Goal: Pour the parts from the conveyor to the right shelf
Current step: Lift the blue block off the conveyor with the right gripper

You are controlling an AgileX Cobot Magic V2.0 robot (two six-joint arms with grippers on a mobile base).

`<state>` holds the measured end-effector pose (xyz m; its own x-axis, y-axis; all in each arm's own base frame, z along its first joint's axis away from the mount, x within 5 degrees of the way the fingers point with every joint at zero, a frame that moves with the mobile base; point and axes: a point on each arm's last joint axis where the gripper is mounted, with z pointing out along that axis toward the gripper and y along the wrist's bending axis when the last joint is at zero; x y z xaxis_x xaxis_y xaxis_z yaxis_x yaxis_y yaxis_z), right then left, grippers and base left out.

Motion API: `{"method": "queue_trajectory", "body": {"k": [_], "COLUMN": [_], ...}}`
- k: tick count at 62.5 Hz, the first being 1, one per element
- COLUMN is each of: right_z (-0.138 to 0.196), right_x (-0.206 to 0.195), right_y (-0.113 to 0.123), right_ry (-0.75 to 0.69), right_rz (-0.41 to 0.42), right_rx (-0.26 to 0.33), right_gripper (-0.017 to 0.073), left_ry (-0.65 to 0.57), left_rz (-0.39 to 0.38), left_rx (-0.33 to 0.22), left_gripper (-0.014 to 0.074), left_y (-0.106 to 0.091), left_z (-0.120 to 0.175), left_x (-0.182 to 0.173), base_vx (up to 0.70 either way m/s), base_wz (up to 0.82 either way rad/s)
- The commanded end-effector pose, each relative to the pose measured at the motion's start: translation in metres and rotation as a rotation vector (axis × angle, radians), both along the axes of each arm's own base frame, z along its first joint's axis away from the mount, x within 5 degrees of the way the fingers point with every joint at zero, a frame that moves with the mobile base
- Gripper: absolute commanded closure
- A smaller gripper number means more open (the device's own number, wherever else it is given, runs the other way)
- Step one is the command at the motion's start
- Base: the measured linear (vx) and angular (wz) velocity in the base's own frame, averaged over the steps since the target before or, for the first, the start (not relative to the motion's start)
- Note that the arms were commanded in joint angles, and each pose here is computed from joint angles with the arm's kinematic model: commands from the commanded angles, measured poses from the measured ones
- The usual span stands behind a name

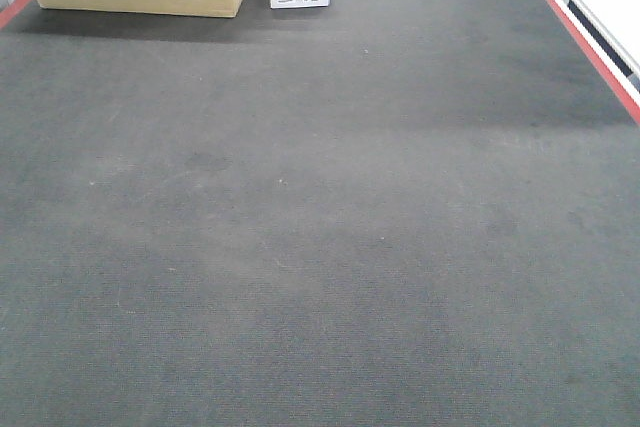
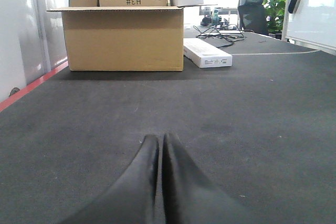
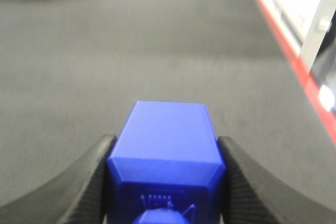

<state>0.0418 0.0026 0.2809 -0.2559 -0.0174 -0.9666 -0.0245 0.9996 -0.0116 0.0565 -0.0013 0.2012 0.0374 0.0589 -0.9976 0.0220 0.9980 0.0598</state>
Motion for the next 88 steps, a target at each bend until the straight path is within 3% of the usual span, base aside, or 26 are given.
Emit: {"method": "queue_trajectory", "body": {"k": [1,14,88], "right_z": [0.006,-0.013,-0.013], "right_x": [-0.005,-0.003,-0.003], "right_y": [-0.001,-0.001,-0.001], "right_ry": [-0.196,-0.261,-0.265], "right_rz": [-0.006,-0.014,-0.015], "right_rx": [-0.006,-0.008,-0.004], "right_gripper": [0.0566,0.0564,0.0564], "left_ry": [-0.060,-0.060,-0.060], "left_rz": [-0.003,-0.003,-0.003], "left_rx": [-0.007,-0.007,-0.007], "left_gripper": [0.0600,0.0600,0.0600], "left_y": [0.000,0.000,0.000], "left_z": [-0.003,-0.003,-0.003], "left_x": [0.000,0.000,0.000], "base_vx": [0.00,0.00,-0.01], "base_wz": [0.00,0.00,0.01]}}
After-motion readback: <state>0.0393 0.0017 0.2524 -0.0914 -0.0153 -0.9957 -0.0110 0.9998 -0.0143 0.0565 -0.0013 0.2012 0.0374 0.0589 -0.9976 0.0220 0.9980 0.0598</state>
